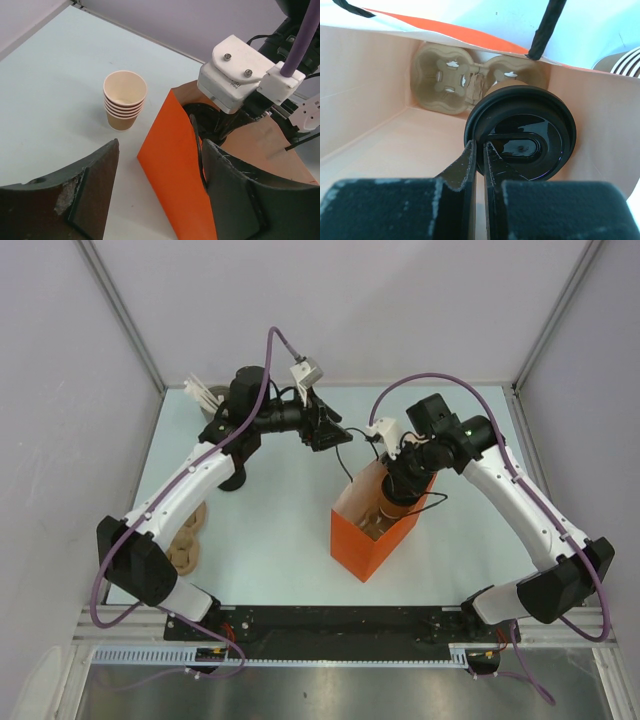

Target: Pack the takeout coffee

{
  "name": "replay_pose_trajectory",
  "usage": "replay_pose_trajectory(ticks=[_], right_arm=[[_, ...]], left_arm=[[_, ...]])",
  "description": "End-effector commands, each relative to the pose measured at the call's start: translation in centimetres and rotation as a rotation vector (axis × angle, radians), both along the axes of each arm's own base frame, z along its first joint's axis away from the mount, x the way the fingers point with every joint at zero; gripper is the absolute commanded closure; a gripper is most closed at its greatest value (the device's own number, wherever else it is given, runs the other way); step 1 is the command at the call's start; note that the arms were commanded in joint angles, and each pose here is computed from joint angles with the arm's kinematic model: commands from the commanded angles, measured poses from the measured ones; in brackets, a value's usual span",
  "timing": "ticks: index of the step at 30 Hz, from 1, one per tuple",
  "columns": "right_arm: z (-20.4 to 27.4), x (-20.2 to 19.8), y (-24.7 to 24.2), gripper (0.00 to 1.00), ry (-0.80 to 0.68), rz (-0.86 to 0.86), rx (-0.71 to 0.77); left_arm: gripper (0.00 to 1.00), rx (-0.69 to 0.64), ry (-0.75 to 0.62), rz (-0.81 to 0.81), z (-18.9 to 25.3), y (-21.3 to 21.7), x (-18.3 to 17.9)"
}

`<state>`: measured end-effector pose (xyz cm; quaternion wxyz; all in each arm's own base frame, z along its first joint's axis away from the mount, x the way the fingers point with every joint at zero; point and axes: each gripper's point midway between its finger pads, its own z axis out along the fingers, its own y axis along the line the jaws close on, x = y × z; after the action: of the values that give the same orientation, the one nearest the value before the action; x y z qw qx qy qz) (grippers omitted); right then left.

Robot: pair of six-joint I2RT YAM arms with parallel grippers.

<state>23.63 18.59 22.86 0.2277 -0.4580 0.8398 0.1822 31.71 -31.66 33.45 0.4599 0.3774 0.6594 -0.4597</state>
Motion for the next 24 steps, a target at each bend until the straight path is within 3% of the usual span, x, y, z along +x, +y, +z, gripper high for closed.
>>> replay_pose_trajectory(ticks=[1, 8, 15, 19, 24], right_arm=[[0.3, -0.5, -0.3, 1.00, -0.007, 0.004, 0.004], [-0.8, -0.5, -0.3, 1.00, 0.018, 0.004, -0.012], [-1.4, -1.0, -0.6, 1.00, 0.042, 0.015, -0.044], [-2.0, -1.7, -1.0, 1.00, 0.082, 0.023, -0.080], [-2.7, -2.2, -1.4, 1.00, 0.115, 0.031, -0.116]], left_arm=[[0.29, -0.027, -0.055, -0.028, 2.0, -0.4, -0.4], [0.32, -0.035, -0.045, -0.036, 2.0, -0.5, -0.6], [0.48, -0.031, -0.047, -0.012, 1.9, -0.3, -0.4], [0.63, -0.027, -0.048, 0.015, 1.8, -0.2, 0.0], [0.72, -0.018, -0.047, 0.061, 1.6, 0.1, 0.7]])
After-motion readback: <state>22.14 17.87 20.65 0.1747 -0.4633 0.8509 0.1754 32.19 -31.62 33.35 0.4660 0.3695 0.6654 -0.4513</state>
